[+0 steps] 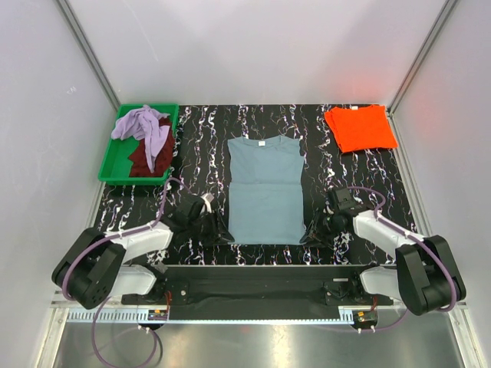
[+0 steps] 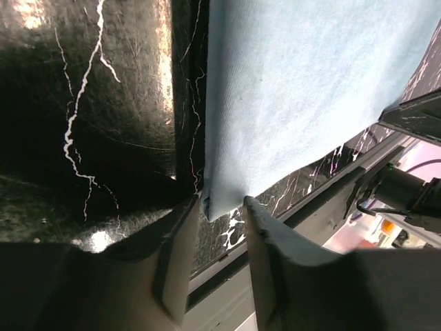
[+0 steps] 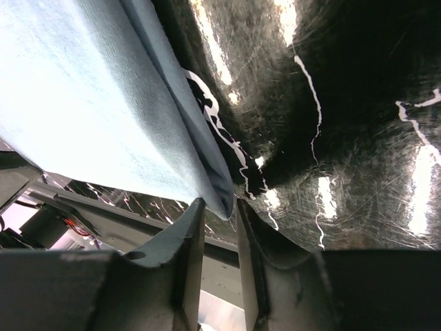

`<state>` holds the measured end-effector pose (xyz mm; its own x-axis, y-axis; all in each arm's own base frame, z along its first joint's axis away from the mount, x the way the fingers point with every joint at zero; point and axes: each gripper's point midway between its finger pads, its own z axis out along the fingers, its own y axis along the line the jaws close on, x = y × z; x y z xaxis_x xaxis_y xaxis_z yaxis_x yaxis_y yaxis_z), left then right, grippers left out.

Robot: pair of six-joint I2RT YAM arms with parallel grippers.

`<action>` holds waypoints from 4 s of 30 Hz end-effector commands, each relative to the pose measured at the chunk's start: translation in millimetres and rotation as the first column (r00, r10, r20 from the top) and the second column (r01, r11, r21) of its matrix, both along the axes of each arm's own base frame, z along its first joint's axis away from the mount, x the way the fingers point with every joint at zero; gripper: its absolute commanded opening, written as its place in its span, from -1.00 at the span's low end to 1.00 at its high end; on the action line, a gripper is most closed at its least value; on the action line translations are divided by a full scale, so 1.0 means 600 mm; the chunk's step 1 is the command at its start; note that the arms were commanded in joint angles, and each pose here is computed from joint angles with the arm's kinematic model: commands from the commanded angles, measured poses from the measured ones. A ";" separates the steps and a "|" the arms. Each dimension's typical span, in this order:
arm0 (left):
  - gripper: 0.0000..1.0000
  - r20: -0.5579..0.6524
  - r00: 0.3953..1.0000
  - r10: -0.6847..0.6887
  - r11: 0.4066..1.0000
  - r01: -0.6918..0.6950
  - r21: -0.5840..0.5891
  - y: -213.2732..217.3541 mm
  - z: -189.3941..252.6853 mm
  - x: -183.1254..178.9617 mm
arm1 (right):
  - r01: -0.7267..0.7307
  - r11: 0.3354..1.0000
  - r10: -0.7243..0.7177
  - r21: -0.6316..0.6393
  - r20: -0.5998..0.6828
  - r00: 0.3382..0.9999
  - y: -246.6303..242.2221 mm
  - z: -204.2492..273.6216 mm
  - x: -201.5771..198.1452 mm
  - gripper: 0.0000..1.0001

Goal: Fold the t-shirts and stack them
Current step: Fold the tshirt

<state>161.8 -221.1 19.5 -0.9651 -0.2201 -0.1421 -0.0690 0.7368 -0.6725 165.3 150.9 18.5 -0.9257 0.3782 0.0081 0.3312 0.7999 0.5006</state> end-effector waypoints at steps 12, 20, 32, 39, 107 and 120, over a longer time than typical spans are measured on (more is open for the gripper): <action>-1.00 -0.045 0.998 0.042 0.988 -0.034 0.151 0.049 -0.012 -0.038 | 0.014 1.000 -0.015 0.003 0.092 0.996 -0.004 0.035 -0.002 -1.00; -1.00 0.007 0.999 0.048 0.997 -0.048 0.063 0.037 0.059 -0.042 | 0.018 0.999 -0.023 0.035 0.172 0.985 -0.004 0.095 -0.006 -1.00; -1.00 0.098 0.995 0.001 0.996 -0.010 0.085 0.009 0.145 0.017 | 0.037 0.996 -0.066 0.081 0.397 0.915 0.007 0.213 0.067 -1.00; -1.00 0.174 0.985 0.009 0.994 -0.027 0.106 0.002 0.204 0.097 | 0.043 0.997 -0.068 0.061 0.486 0.871 0.018 0.301 0.146 -1.00; -0.85 0.462 0.862 0.210 0.974 -0.144 -0.175 0.064 0.216 0.743 | 0.001 0.995 -0.071 0.103 0.679 0.731 0.082 0.239 0.752 -0.81; 0.34 0.470 0.857 0.212 0.977 -0.176 -0.121 0.085 0.233 0.706 | -0.031 0.999 -0.004 0.039 0.685 0.729 0.032 0.253 0.710 0.69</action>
<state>607.5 -159.1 103.8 -0.7582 -0.4765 -0.4450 0.0302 0.6561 -0.7540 598.5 186.1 88.8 -0.7742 0.4023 -0.4886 -0.0081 0.7656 0.6432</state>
